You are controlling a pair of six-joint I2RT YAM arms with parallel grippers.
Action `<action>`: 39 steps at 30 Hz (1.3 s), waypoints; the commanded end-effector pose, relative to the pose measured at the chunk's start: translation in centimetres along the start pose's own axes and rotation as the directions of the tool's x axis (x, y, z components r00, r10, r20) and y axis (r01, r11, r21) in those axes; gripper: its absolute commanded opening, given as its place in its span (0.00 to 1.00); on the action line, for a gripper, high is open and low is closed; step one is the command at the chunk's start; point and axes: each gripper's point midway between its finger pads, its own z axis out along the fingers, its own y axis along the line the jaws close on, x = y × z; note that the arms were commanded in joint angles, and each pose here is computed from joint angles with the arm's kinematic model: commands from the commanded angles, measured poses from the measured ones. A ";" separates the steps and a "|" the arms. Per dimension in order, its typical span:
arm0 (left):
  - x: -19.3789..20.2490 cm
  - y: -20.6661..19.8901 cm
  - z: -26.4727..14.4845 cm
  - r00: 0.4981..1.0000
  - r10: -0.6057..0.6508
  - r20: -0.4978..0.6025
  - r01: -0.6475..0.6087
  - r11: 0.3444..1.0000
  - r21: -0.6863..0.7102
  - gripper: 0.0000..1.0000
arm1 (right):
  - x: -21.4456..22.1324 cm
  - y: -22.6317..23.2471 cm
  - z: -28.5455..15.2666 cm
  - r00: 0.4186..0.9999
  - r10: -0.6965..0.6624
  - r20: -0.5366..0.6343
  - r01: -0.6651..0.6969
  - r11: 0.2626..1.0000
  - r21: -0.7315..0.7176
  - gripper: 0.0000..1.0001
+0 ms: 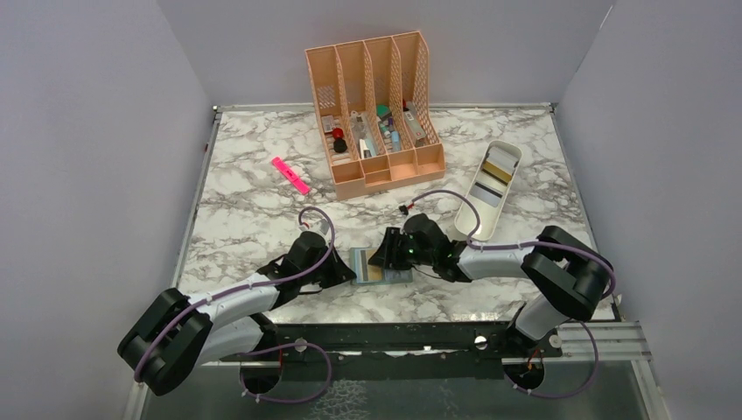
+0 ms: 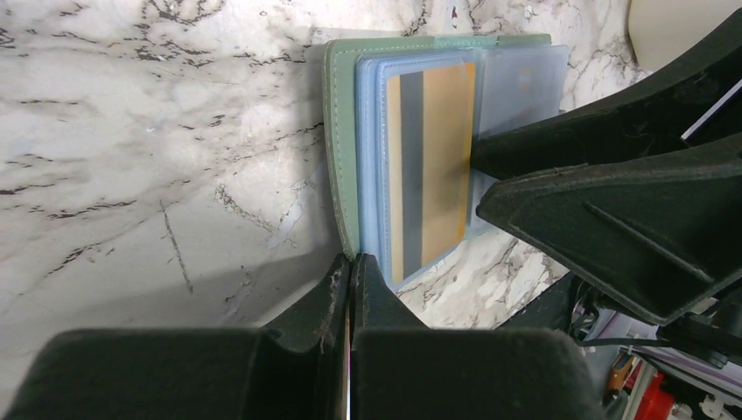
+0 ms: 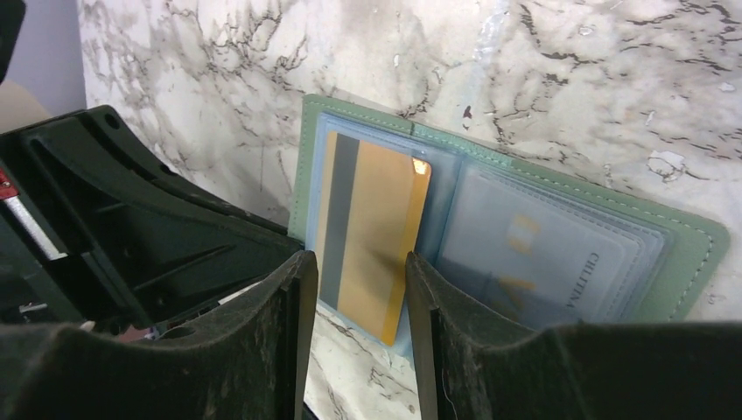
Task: Put the credit cards into the card holder
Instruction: Insert the credit card into the card holder.
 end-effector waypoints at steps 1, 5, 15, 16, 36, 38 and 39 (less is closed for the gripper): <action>-1.0 -0.7 0.2 0.999 0.020 0.030 -0.020 1.000 0.005 0.00 | 0.2 1.9 0.2 1.000 0.030 0.002 -0.029 0.994 -0.104 0.46; -0.9 -0.7 0.2 0.999 0.020 0.026 -0.021 1.000 0.004 0.00 | 0.5 2.0 0.4 0.999 0.044 -0.008 -0.045 0.992 -0.122 0.45; -1.2 -0.6 -0.2 0.999 0.025 0.038 -0.025 1.000 -0.012 0.02 | -1.2 1.6 -0.9 0.998 -0.044 0.040 0.045 0.998 -0.035 0.45; -1.2 -0.5 -0.3 0.999 0.026 0.042 -0.025 0.999 -0.020 0.04 | -1.6 1.7 -1.3 0.995 -0.085 0.047 0.086 0.996 -0.025 0.46; -5.0 -4.4 -4.9 0.978 0.141 0.152 -0.141 0.990 -0.010 0.73 | -19.7 -5.0 -12.2 0.726 -0.677 0.119 0.525 0.658 0.540 0.46; -5.6 -5.2 -5.6 0.973 0.164 0.161 -0.165 0.986 -0.009 0.83 | -21.9 -7.8 -14.1 0.731 -0.674 0.107 0.477 0.616 0.626 0.46; -5.8 -5.5 -5.9 0.970 0.177 0.164 -0.178 0.984 -0.008 0.96 | -23.0 -9.0 -15.3 0.740 -0.664 0.108 0.444 0.603 0.663 0.45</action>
